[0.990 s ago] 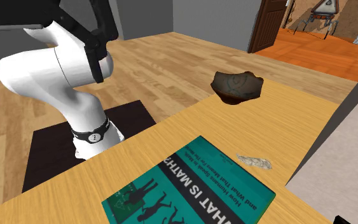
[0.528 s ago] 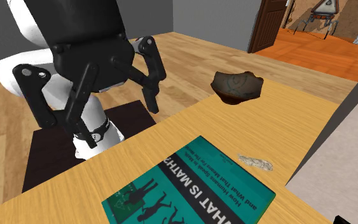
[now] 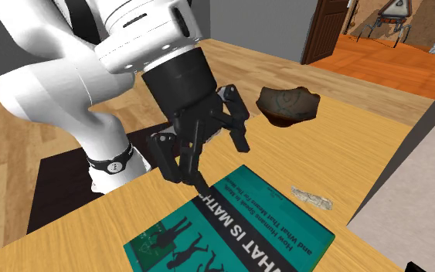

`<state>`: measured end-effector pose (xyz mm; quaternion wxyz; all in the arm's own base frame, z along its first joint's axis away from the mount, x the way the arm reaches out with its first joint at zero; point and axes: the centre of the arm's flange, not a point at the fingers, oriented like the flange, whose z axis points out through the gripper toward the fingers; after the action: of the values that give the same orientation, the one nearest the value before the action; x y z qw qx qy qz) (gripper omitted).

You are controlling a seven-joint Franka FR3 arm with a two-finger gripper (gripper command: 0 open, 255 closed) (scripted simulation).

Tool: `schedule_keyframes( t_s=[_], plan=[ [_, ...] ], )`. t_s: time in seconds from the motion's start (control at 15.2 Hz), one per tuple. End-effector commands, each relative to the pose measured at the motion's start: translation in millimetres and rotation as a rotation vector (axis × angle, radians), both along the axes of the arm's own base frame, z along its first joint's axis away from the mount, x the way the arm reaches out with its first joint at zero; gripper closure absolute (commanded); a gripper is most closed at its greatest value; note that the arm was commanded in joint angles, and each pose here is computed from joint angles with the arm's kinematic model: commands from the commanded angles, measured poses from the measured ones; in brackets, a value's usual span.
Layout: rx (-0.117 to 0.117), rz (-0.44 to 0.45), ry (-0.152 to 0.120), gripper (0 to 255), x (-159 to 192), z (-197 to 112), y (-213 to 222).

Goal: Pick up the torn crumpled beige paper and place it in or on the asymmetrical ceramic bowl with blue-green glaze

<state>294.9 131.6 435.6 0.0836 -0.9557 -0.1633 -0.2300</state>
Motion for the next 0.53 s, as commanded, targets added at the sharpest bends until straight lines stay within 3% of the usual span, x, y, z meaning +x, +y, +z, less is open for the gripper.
schedule_keyframes(
  t_s=[0.0,0.46],
  plan=[
    [0.035,0.031,-0.069,0,0.2,-17.2,12.1],
    [0.148,0.147,-0.271,0,4.7,-73.6,72.0]
  ],
)
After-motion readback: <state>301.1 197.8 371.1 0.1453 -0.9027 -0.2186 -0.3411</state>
